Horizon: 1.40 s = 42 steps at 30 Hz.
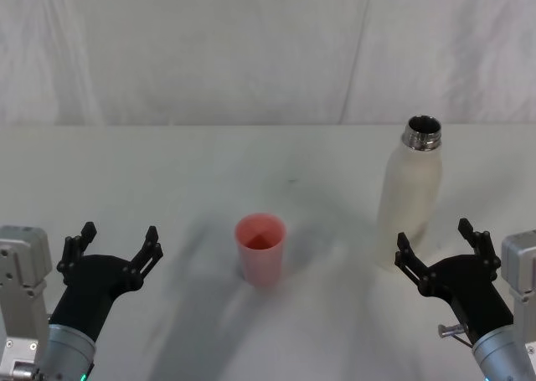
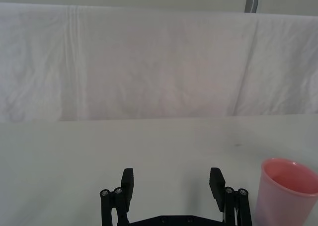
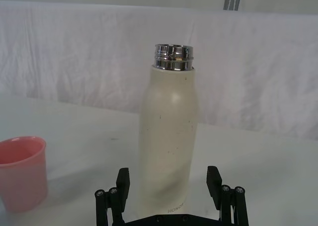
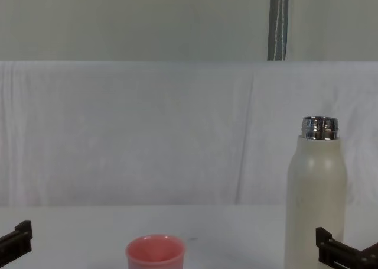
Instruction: Grasp the thermos with one hand and pour water into the cup lid.
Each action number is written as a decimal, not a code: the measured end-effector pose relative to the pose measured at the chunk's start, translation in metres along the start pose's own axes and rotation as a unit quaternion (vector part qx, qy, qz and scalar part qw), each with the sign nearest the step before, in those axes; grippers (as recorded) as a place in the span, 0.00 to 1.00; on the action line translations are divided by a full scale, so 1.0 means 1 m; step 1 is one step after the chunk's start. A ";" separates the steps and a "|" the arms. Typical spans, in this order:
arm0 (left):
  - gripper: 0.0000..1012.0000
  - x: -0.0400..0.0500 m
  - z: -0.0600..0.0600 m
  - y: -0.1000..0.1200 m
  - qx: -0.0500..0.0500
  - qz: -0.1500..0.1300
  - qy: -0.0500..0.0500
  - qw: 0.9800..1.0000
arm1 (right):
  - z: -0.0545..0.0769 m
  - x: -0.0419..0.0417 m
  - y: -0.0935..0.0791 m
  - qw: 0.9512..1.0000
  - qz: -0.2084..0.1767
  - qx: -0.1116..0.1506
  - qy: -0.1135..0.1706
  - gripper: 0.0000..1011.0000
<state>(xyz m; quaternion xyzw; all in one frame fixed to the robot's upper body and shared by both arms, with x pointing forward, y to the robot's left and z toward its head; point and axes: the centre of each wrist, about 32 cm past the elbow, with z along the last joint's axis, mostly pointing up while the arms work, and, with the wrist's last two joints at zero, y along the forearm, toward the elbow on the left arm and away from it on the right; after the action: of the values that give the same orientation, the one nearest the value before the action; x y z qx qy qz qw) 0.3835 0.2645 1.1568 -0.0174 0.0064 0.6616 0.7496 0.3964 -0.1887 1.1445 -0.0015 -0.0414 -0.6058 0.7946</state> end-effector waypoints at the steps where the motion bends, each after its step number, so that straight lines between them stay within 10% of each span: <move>1: 0.99 0.0000 0.000 0.000 0.000 0.000 0.000 1.000 | 0.000 0.0000 0.000 1.000 0.000 0.000 0.000 0.99; 42: 0.99 0.0000 0.000 0.000 0.000 0.000 0.000 1.000 | 0.000 0.0000 0.000 1.000 0.000 0.000 0.000 0.99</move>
<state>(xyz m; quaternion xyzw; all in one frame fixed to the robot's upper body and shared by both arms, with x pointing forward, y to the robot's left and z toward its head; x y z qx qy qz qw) 0.3835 0.2645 1.1568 -0.0174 0.0064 0.6616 0.7496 0.3964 -0.1887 1.1445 -0.0015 -0.0413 -0.6057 0.7946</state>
